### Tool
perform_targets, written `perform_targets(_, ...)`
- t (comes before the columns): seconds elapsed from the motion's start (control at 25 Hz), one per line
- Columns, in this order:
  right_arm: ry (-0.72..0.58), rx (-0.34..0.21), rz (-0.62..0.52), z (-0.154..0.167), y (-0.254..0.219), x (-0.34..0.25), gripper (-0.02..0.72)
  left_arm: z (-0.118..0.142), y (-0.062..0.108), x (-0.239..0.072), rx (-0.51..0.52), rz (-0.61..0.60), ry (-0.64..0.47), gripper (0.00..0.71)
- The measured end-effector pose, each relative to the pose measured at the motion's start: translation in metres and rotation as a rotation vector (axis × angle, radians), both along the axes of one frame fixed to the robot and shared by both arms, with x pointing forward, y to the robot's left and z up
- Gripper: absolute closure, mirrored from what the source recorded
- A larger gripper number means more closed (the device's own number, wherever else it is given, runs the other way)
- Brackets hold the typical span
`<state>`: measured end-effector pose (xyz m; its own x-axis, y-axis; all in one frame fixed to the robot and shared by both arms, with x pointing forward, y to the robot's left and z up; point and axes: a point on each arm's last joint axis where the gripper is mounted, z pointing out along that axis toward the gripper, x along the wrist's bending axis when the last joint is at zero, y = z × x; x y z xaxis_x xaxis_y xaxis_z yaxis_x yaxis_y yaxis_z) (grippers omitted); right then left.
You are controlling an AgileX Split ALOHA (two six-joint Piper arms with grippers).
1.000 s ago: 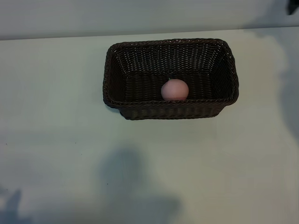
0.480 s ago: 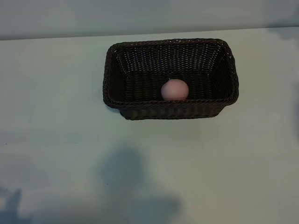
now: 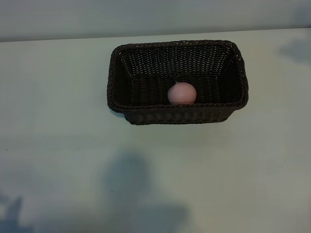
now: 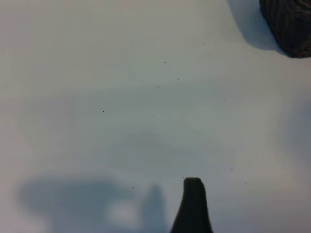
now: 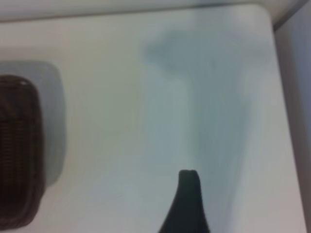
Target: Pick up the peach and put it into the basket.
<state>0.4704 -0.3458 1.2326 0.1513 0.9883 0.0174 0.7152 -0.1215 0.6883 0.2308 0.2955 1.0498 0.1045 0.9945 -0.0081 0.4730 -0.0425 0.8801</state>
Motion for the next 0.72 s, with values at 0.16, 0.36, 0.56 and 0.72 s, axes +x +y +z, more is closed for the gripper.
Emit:
perform_targets(0.16, -0.147, -0.022, 0.006, 0.021, 0.019, -0.076, 0.108, 0.000, 0.000, 0.000, 0.002, -0.001, 0.000, 0.120)
perform_targets(0.36, -0.331, -0.064, 0.008, 0.015, 0.042, -0.180, 0.108, 0.000, 0.000, 0.000, 0.002, -0.001, 0.000, 0.120)
perform_targets(0.56, -0.441, -0.080, 0.043, -0.025, 0.055, -0.236, 0.108, 0.000, 0.000, 0.000, 0.002, -0.001, 0.000, 0.121)
perform_targets(0.72, -0.513, -0.079, 0.086, -0.061, 0.058, -0.261, 0.108, 0.000, 0.000, 0.000, 0.002, -0.001, 0.000, 0.121)
